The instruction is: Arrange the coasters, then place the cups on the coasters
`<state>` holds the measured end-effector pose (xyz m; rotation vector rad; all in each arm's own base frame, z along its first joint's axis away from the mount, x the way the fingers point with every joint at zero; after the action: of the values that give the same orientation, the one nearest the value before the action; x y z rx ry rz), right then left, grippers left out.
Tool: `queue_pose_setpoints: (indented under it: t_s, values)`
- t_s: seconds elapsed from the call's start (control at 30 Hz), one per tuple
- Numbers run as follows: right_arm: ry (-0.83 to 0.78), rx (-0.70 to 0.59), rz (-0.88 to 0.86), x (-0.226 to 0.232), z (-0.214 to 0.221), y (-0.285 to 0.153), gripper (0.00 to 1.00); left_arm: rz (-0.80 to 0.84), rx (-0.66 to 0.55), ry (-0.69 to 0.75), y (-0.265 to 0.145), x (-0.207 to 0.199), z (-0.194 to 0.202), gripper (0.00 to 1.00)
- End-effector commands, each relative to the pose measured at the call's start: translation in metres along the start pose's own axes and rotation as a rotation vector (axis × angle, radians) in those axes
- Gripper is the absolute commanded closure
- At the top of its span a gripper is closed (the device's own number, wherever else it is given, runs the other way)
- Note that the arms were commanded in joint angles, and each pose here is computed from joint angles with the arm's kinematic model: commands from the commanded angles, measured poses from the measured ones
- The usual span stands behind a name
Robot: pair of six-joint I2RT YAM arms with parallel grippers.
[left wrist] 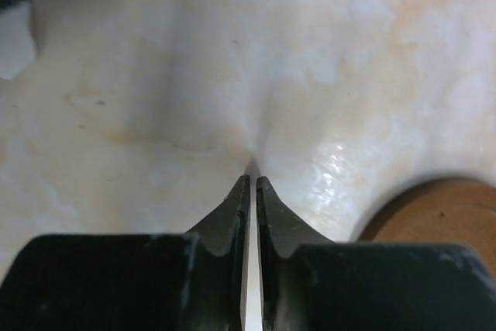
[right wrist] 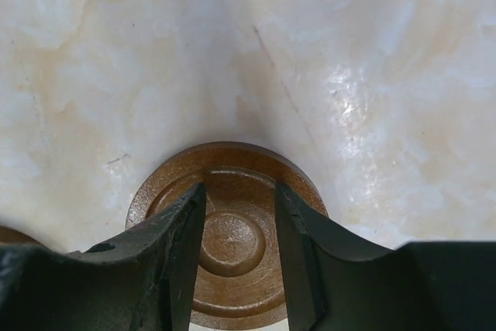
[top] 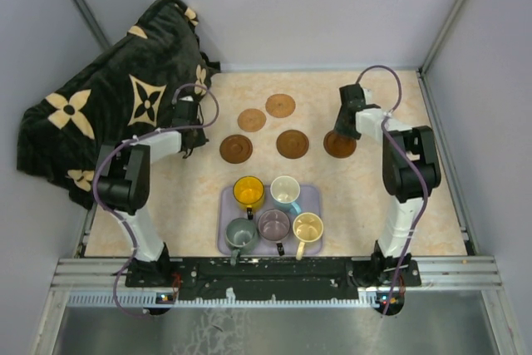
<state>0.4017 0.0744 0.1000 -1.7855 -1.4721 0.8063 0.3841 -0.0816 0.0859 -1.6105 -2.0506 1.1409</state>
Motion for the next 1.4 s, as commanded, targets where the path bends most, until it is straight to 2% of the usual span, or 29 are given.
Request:
queue_pose_setpoints:
  t_s: [0.0,0.23,0.3,0.4,0.53,0.6,0.7,0.83,0.87,1.0,1.1,1.37]
  values:
    - [-0.001,0.08,0.054,-0.017,0.012,0.01,0.58,-0.018,0.066,-0.016,-0.001,0.007,0.002,0.85]
    - [-0.003,-0.06,0.04,-0.018,-0.025,-0.023,0.58,0.232,-0.003,-0.021,-0.042,-0.022,-0.018,0.77]
    - [-0.002,-0.085,0.012,-0.018,-0.03,-0.032,0.58,0.3,-0.022,0.021,-0.054,-0.031,-0.018,0.82]
    - [-0.004,-0.112,-0.021,-0.015,-0.027,-0.045,0.59,0.36,-0.023,0.056,-0.065,-0.038,-0.013,0.99]
    - [-0.023,-0.132,-0.037,-0.011,-0.016,-0.06,0.63,0.441,0.02,0.062,-0.072,-0.042,-0.003,1.0]
    - [-0.035,-0.129,-0.04,-0.009,-0.008,-0.062,0.69,0.465,0.041,0.055,-0.073,-0.043,0.001,1.0]
    - [-0.049,-0.102,-0.053,-0.005,0.004,-0.059,0.83,0.488,0.071,0.055,-0.073,-0.045,0.007,1.0]
    - [-0.064,-0.074,-0.048,-0.001,0.01,-0.052,0.98,0.477,0.094,0.058,-0.069,-0.049,0.011,1.0]
    - [-0.064,-0.072,-0.043,-0.001,0.01,-0.05,1.0,0.476,0.095,0.062,-0.069,-0.051,0.012,0.97]
    - [-0.07,-0.065,-0.015,-0.002,0.011,-0.043,1.0,0.467,0.079,0.093,-0.065,-0.06,0.015,0.87]
    - [-0.087,-0.061,-0.013,-0.001,0.01,-0.037,1.0,0.46,0.078,0.118,-0.059,-0.066,0.017,0.84]
    - [-0.099,-0.023,-0.011,0.002,0.014,-0.021,1.0,0.453,0.122,0.149,-0.043,-0.075,0.025,0.89]
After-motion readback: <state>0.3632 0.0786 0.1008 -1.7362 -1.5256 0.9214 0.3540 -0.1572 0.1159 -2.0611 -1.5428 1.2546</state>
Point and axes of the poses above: each gripper's point midway between its finger pads, its own y axis out along the fingers, its own x axis along the line the jaws close on, z = x × y, the point moved 8 cm from there along -y, back along the fingers, and after that the axes turned 10 degrees about -y, right-handed, at the moved point
